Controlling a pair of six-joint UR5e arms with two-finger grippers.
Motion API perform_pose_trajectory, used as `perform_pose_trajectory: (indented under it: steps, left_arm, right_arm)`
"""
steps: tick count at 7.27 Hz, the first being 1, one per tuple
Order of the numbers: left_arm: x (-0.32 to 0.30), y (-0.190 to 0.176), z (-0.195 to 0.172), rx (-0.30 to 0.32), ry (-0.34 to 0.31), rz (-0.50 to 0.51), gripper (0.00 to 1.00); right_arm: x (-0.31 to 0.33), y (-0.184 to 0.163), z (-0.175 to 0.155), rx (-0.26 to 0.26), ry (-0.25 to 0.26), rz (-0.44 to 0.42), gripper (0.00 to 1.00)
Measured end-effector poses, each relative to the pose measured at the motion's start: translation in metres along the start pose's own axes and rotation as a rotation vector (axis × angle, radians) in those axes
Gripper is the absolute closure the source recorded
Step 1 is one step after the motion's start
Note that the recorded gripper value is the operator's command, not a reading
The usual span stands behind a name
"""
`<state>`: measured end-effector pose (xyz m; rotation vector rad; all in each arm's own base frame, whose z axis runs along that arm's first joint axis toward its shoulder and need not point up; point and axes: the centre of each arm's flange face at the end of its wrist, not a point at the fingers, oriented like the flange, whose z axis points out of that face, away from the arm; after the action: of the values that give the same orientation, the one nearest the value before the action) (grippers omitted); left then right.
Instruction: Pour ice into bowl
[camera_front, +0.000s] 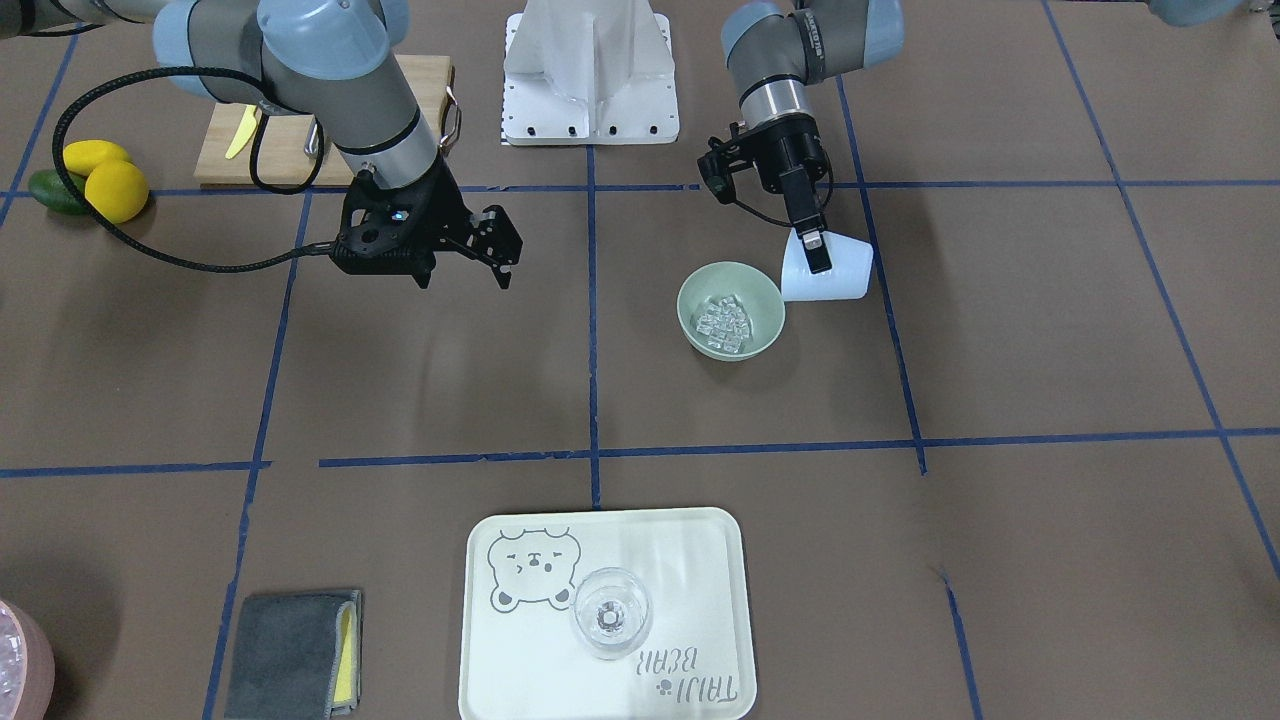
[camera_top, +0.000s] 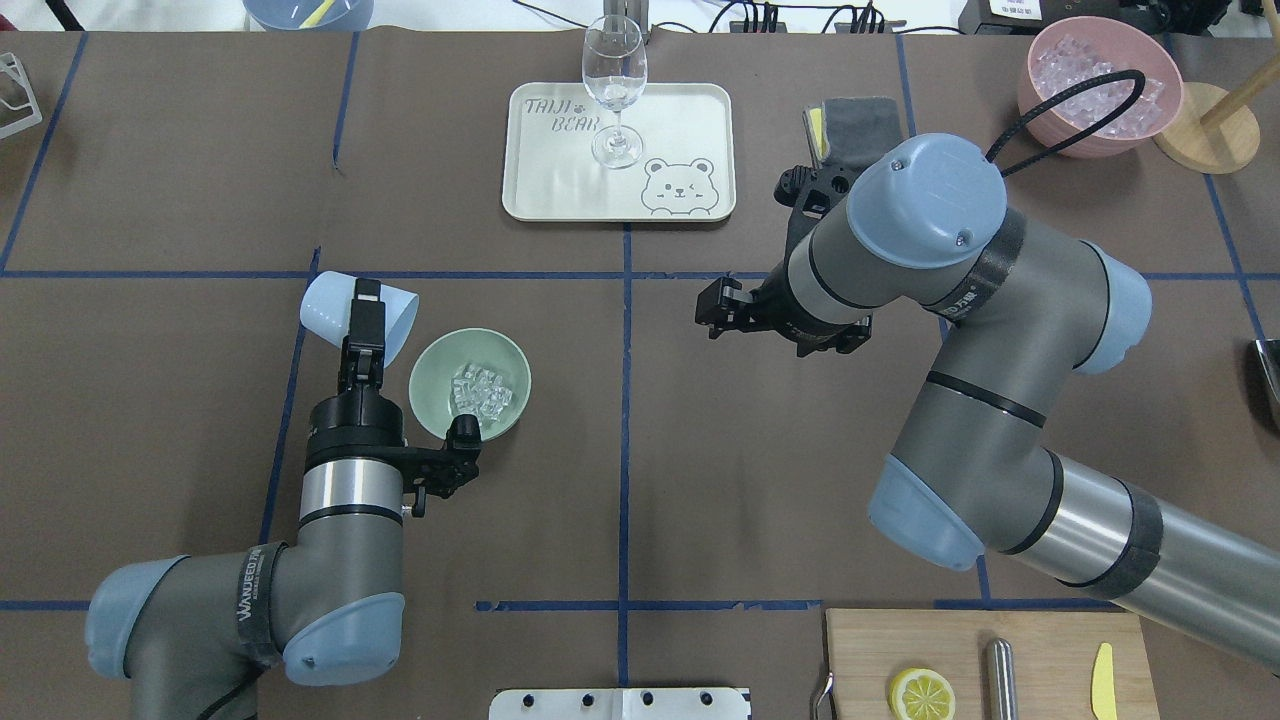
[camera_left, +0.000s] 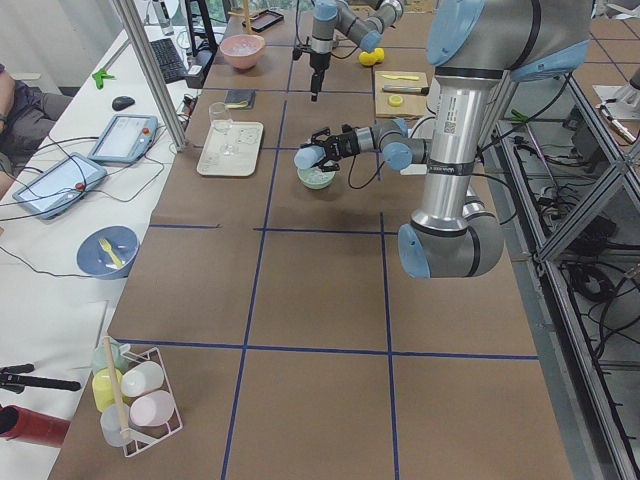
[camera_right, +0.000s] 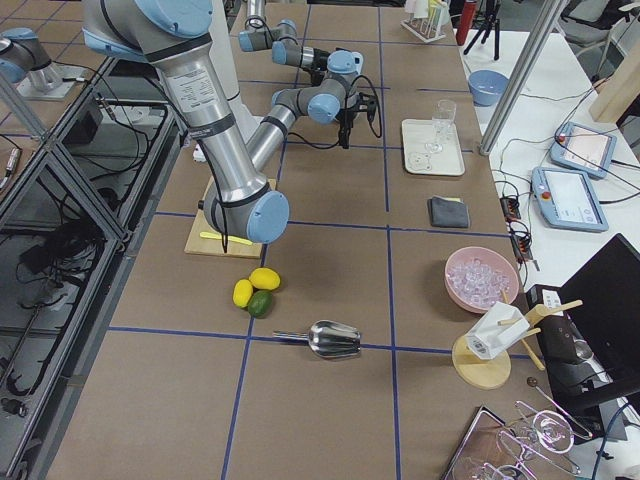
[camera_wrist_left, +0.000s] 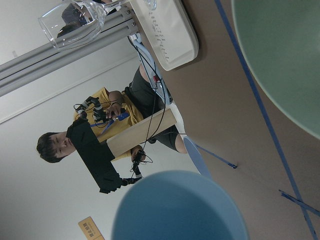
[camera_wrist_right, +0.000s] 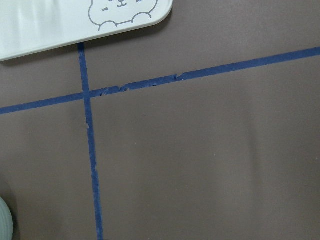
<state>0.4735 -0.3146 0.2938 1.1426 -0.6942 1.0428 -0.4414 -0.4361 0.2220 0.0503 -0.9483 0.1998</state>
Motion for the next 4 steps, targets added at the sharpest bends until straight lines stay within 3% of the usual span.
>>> perform_pose_trajectory:
  steps: [2,4]
  left_arm:
    - [-0.028,0.010,-0.004,0.056,0.103,-0.112,1.00]
    - [-0.047,0.023,0.006,0.100,0.186,-0.293,1.00]
  right_arm:
    - [-0.002,0.000,-0.001,0.000,-0.002,0.001,0.00]
    - [-0.005,0.001,-0.002,0.000,-0.008,0.000,0.00]
